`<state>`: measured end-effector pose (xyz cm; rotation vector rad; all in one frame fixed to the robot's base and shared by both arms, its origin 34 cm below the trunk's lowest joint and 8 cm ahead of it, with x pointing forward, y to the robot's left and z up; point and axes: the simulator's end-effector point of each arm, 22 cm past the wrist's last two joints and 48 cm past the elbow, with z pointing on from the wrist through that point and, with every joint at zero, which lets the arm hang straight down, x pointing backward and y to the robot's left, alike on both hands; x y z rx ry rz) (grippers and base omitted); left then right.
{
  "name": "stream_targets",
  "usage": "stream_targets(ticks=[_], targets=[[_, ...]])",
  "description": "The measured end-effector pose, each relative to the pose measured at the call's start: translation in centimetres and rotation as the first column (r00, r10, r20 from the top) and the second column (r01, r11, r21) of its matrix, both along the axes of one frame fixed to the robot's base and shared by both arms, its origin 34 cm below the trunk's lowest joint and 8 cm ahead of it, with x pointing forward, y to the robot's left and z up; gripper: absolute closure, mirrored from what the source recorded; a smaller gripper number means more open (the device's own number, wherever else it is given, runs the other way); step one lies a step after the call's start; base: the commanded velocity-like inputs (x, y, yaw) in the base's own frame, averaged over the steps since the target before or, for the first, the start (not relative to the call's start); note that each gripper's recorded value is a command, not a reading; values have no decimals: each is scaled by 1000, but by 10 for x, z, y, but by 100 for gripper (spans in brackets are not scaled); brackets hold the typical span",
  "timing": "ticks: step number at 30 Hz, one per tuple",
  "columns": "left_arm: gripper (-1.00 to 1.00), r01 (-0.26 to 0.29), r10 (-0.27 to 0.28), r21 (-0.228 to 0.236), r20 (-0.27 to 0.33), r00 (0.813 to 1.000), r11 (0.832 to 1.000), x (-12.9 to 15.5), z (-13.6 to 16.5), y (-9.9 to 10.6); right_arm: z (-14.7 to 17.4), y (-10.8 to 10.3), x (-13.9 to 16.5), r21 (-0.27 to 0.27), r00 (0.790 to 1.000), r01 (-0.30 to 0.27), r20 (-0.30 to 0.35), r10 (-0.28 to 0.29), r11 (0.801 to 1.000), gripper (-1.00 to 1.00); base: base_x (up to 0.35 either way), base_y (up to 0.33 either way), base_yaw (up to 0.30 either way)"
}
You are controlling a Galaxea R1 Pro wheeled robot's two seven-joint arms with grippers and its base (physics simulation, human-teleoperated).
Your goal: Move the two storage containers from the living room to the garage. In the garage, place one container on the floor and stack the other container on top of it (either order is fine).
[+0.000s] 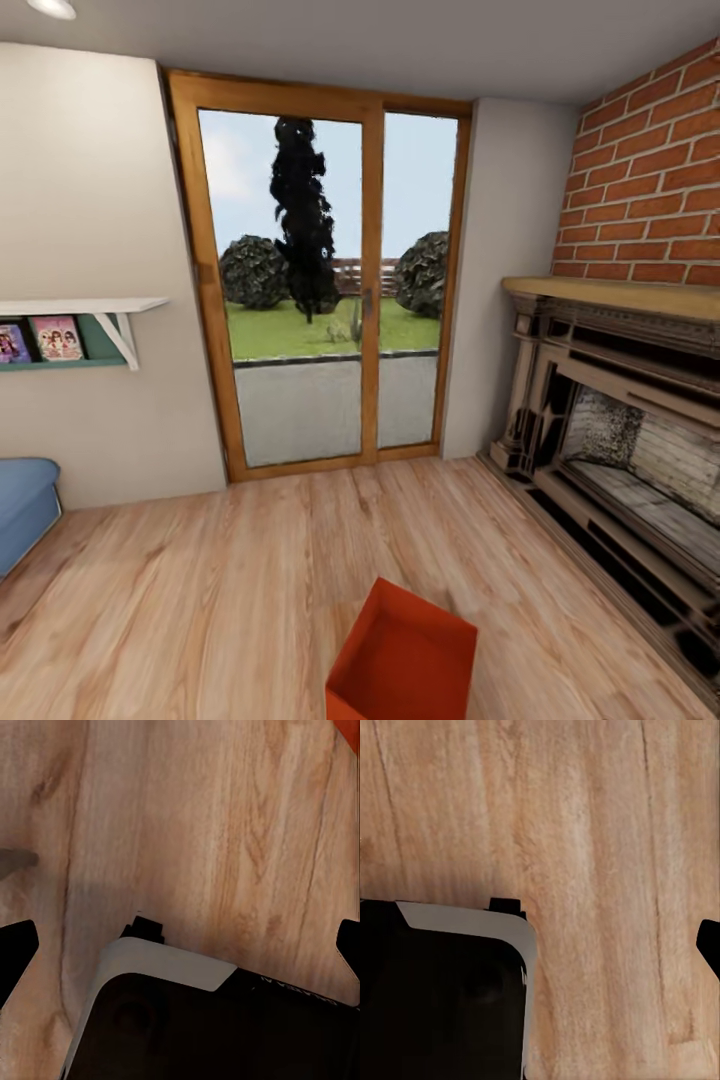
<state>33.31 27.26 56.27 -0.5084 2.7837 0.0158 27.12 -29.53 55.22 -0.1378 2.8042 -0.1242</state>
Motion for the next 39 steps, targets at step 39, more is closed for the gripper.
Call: stream_targets(ticks=[39], targets=[[-100,-3,3,1,-1,1000,1000,0,0,0,0,0,0,1,1000,6,-1,-6,1000,-100,69,95,-249]])
